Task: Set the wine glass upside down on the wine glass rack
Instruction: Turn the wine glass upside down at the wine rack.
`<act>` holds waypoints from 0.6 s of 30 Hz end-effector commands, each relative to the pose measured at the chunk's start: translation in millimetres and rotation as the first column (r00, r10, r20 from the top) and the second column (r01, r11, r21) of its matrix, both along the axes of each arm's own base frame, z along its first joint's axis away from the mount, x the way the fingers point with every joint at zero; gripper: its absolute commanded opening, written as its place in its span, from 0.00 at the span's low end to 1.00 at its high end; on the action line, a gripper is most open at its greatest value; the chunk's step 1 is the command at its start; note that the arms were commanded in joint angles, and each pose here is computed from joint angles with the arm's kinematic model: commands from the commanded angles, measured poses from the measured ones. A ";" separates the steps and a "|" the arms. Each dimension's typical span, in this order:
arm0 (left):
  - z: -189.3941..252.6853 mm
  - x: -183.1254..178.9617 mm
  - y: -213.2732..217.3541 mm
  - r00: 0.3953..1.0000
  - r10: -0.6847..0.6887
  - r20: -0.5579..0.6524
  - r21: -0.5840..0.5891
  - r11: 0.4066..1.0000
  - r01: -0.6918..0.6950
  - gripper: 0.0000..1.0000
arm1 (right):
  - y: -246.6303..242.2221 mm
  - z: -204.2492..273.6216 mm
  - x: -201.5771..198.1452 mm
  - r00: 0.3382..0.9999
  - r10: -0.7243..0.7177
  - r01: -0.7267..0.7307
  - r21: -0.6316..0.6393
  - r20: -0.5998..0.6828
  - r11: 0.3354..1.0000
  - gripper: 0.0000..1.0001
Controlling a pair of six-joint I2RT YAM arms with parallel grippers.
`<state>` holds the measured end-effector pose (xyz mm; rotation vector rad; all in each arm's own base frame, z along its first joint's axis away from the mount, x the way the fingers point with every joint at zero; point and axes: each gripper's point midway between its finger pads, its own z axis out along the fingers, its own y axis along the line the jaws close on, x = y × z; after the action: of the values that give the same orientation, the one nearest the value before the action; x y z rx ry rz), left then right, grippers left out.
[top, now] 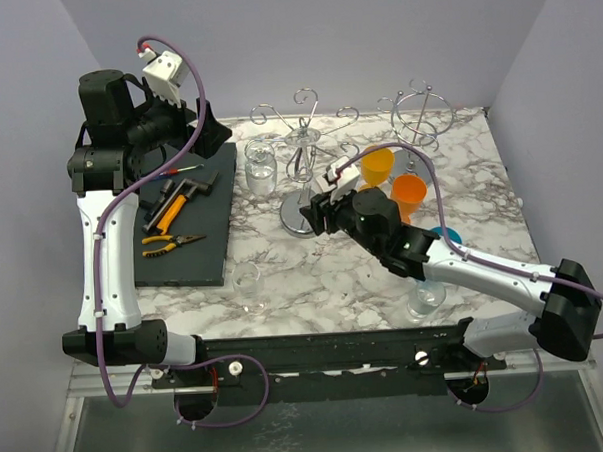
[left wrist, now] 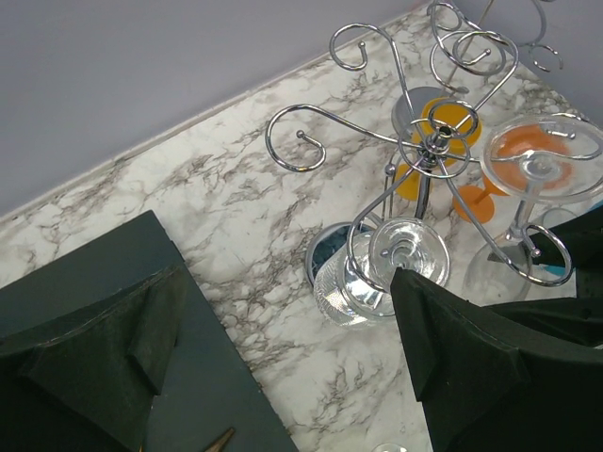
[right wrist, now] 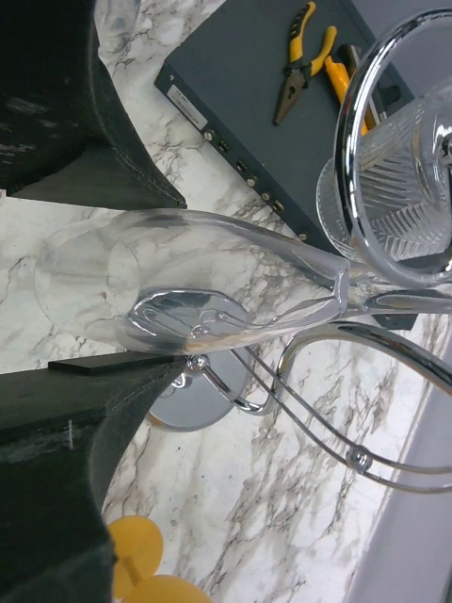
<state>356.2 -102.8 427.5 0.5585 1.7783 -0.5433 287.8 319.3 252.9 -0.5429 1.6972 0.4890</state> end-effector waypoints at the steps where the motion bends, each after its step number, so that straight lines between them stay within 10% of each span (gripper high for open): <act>1: -3.1 -1.5 1.5 1.000 0.017 -0.017 -0.002 1.000 -0.017 0.99 | 16.5 9.1 8.6 0.997 0.042 -0.044 0.034 0.060 0.998 0.01; 18: -16.3 0.6 3.2 0.999 0.025 -0.042 0.012 1.000 -0.024 0.99 | 33.5 7.8 -2.2 0.975 0.181 -0.185 0.021 0.129 0.982 0.01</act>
<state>357.9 -101.5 412.6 0.5453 1.8202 -0.5496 291.9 346.9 248.4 -0.6401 1.6158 0.5584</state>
